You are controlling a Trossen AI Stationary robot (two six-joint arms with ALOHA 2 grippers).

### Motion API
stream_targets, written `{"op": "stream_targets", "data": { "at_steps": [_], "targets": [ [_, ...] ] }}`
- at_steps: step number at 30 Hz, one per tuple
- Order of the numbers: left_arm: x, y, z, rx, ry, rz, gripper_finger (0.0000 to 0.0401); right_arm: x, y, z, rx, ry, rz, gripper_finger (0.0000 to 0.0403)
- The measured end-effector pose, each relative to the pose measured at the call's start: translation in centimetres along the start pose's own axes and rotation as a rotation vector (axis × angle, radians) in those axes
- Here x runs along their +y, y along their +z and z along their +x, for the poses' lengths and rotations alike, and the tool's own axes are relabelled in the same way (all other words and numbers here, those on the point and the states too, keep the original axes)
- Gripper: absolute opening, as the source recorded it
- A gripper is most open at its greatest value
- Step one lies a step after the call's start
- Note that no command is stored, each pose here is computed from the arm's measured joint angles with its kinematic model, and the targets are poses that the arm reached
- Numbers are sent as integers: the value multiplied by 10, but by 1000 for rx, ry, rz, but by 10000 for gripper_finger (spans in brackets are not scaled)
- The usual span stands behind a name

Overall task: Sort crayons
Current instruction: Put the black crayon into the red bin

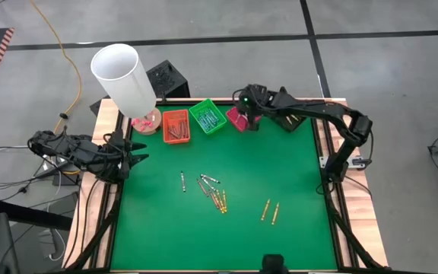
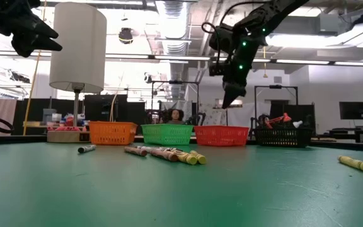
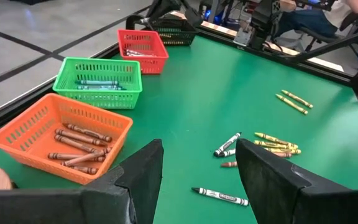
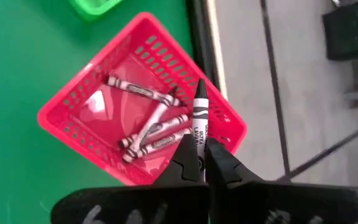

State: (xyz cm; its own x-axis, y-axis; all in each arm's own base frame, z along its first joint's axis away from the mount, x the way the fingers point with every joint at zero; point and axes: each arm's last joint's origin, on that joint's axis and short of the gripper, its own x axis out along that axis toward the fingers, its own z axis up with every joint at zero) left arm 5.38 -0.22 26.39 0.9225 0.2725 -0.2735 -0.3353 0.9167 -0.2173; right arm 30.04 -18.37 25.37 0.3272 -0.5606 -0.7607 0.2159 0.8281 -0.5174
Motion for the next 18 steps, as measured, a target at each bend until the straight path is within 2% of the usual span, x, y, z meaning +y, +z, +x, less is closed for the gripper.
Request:
{"op": "stream_targets", "data": {
  "at_steps": [7, 13, 18],
  "targets": [
    [0, 0, 0, -1, 1, -1, 192, 18, -6, 39, 110, 95, -155, 1],
    [0, 0, 0, 0, 0, 0, 192, 35, -7, 63, 201, 67, -291, 1],
    [0, 0, 0, -1, 2, 0, 192, 37, -6, 65, 207, 56, -345, 2]
  ]
}}
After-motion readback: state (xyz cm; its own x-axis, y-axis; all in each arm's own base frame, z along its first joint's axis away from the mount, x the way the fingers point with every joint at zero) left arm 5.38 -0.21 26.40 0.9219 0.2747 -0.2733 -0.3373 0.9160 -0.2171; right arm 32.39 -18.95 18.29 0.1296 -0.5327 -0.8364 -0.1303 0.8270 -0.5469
